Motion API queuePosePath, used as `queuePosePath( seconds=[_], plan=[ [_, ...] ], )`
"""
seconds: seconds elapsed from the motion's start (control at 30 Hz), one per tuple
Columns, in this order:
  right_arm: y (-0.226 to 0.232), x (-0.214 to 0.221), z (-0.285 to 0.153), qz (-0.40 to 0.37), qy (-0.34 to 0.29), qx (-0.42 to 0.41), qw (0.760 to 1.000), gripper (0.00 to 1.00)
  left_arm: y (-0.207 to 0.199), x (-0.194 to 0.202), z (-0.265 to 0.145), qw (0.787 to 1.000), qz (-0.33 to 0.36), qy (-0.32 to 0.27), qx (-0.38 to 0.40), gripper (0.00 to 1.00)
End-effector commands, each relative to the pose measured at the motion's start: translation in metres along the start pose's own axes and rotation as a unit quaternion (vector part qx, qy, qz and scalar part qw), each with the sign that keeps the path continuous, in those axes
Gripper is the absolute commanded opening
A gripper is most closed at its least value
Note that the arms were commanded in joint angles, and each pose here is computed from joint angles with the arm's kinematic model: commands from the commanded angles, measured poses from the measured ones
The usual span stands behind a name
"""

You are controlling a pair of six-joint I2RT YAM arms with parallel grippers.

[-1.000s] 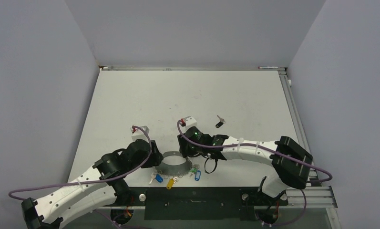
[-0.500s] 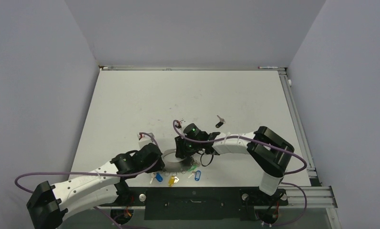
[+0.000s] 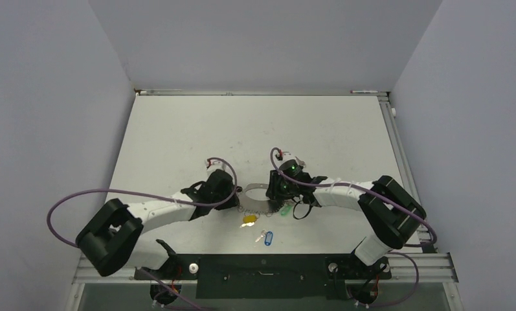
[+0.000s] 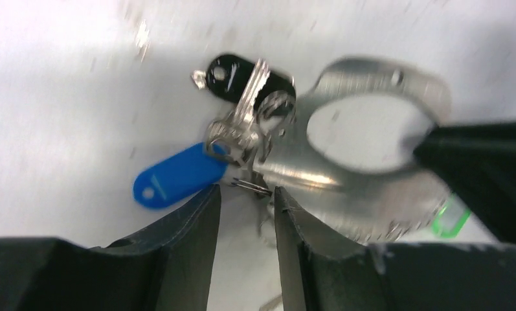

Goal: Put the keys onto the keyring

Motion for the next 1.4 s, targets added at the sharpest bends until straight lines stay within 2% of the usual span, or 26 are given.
queuePosePath(
  seconds=[0.0, 0.3, 0.4, 0.5, 0.6, 0.67, 0.77, 0.9, 1.0, 1.17, 1.37],
  plan=[
    [-0.022, 0.014, -0.015, 0.039, 0.008, 0.063, 0.997, 0.31, -0.039, -0.047, 0.031, 0.995, 0.013, -0.037, 0.087, 0.33],
    [-0.018, 0.015, -0.035, 0.052, -0.001, 0.021, 0.998, 0.31, -0.104, -0.105, 0.076, 0.987, 0.041, -0.066, 0.140, 0.32],
    [-0.013, 0.009, -0.037, 0.045, -0.004, -0.002, 0.999, 0.31, -0.124, -0.124, 0.082, 0.982, 0.068, -0.078, 0.158, 0.36],
    [-0.011, -0.001, -0.039, 0.026, -0.010, 0.000, 1.000, 0.32, -0.131, -0.137, 0.068, 0.977, 0.092, -0.097, 0.164, 0.49],
    [-0.013, -0.011, -0.048, 0.007, -0.024, 0.011, 1.000, 0.36, -0.121, -0.139, 0.039, 0.970, 0.123, -0.139, 0.155, 0.75],
    [-0.014, -0.018, -0.055, -0.010, -0.036, 0.018, 0.999, 0.40, -0.112, -0.135, 0.021, 0.967, 0.142, -0.159, 0.141, 0.80],
    [-0.017, -0.030, -0.066, -0.028, -0.056, 0.030, 0.998, 0.49, -0.096, -0.106, 0.002, 0.965, 0.171, -0.156, 0.122, 0.80],
    [-0.027, -0.036, -0.076, -0.026, -0.077, 0.051, 0.995, 0.54, -0.092, -0.053, -0.021, 0.962, 0.203, -0.127, 0.129, 0.75],
    [-0.036, -0.034, -0.077, -0.016, -0.080, 0.060, 0.995, 0.54, -0.087, -0.019, -0.034, 0.967, 0.200, -0.084, 0.132, 0.69],
    [-0.043, -0.029, -0.071, -0.007, -0.075, 0.062, 0.995, 0.51, -0.094, 0.009, -0.047, 0.975, 0.161, -0.062, 0.144, 0.61],
    [-0.044, -0.027, -0.066, 0.003, -0.077, 0.058, 0.995, 0.49, -0.104, 0.025, -0.027, 0.985, 0.137, -0.045, 0.094, 0.49]
  ],
)
Point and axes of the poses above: each gripper's point midway between its finger pads, its own z axis out along the fingers, its own y axis along the line the jaws close on, x = y × z, the point moved 10 cm from there along -z, back along the fingers
